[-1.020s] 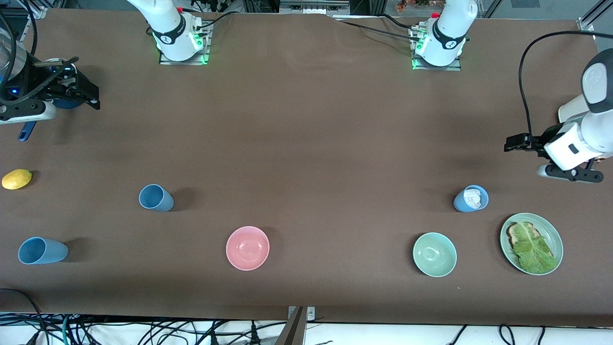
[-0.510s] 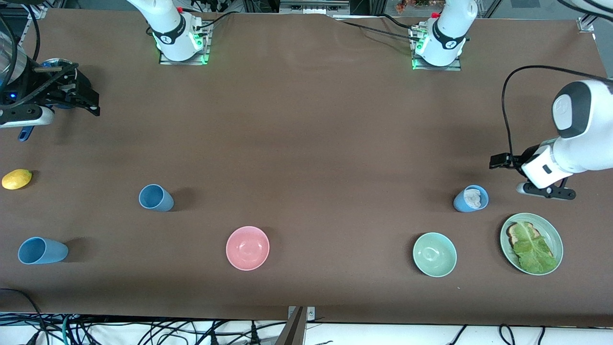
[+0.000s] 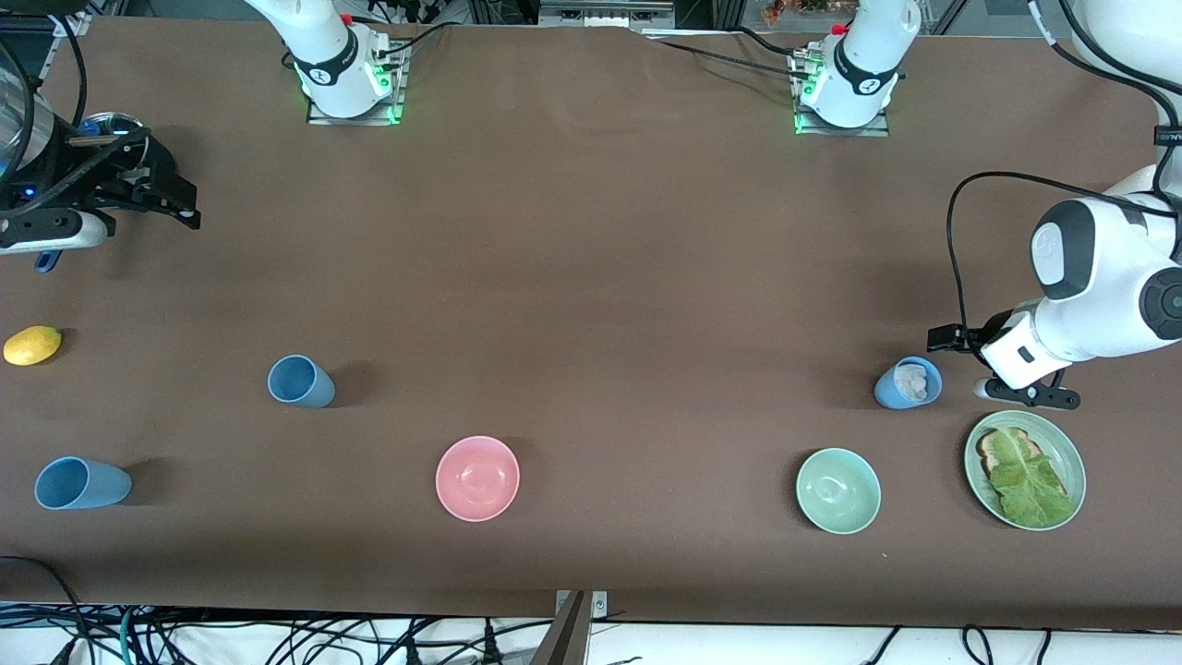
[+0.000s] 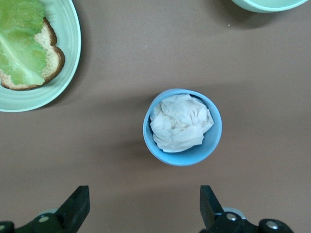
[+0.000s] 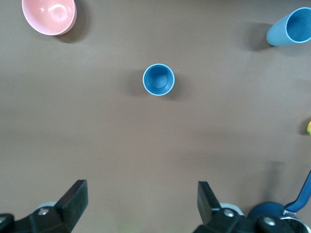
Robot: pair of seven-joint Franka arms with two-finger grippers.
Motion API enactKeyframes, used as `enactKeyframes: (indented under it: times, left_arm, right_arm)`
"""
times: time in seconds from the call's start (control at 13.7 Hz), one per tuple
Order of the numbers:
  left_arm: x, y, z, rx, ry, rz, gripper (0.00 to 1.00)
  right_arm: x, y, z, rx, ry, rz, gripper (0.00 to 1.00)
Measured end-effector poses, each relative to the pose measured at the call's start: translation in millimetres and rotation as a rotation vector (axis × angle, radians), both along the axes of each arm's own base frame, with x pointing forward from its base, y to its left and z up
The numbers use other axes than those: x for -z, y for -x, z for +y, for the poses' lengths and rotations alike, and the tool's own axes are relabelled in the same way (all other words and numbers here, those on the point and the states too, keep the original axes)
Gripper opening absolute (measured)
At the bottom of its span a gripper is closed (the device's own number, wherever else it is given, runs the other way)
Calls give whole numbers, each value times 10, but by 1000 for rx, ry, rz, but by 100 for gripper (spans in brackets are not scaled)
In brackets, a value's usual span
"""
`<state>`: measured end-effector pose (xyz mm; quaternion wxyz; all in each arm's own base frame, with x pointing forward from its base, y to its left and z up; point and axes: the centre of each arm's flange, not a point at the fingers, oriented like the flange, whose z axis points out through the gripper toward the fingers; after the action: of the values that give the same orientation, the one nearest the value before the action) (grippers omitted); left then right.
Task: Stack blue cups with both arms
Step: 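Move the left gripper toward the small tissue-filled blue cup, then grasp the tissue cup with the left gripper while the right gripper reaches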
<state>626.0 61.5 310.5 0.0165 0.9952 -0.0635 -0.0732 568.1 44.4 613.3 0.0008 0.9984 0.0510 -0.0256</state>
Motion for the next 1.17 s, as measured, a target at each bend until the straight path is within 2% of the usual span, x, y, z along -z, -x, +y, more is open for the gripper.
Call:
enactKeyframes:
  times: [0.22,0.44,0.87,1.17]
  left_arm:
    - [145,-41,33,-5,-1,-16,100]
    - [275,-65,44,-7,-1,-23,100]
    - [497,-124,45,-7,-3,-52,100]
    - [704,-176,39,-6,-5,-85,100]
  right_arm:
    - [166,-119,-107,22,-6,9,100]
    - [484,-342,-179,37,-5,10,100]
    - [1445,-884,-296,13,-5,-8,100]
    - [2042,-1064,-548,-7,-5,-4,100]
